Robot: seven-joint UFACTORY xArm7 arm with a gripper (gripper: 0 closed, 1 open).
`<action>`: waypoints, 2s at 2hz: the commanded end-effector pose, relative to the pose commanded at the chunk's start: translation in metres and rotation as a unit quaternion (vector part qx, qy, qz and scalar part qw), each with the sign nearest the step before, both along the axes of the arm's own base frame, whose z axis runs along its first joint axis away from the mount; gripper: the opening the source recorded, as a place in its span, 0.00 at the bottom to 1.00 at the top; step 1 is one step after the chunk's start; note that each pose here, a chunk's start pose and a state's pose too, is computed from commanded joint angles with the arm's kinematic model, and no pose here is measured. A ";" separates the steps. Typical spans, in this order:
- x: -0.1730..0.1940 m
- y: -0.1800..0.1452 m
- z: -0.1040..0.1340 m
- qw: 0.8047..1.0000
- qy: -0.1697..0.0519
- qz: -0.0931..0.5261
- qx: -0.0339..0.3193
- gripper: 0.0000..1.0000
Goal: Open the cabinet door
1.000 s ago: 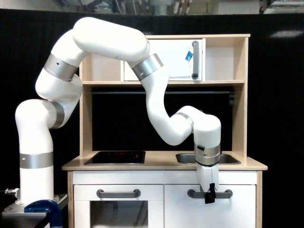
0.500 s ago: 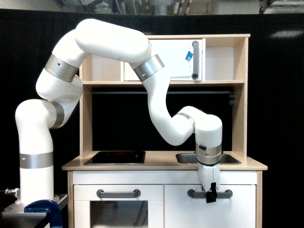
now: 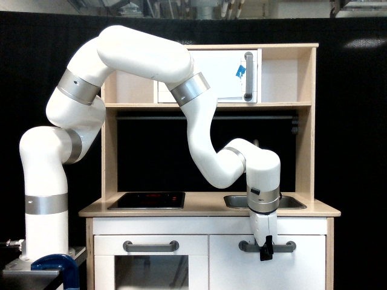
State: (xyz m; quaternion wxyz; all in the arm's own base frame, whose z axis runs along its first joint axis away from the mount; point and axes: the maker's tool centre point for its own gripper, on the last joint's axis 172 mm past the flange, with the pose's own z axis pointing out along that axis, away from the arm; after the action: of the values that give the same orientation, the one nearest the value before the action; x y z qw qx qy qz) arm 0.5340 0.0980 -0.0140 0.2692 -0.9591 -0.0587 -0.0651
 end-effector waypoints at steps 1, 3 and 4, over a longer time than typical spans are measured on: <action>0.000 -0.002 -0.004 1.000 0.000 0.000 0.000 0.00; 0.001 -0.006 0.005 1.000 0.000 0.000 0.000 0.00; -0.004 -0.019 0.004 1.000 0.000 0.000 0.000 0.00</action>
State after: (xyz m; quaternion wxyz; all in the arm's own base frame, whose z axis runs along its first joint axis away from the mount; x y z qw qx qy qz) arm 0.5300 0.0790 -0.0100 0.2692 -0.9591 -0.0587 -0.0651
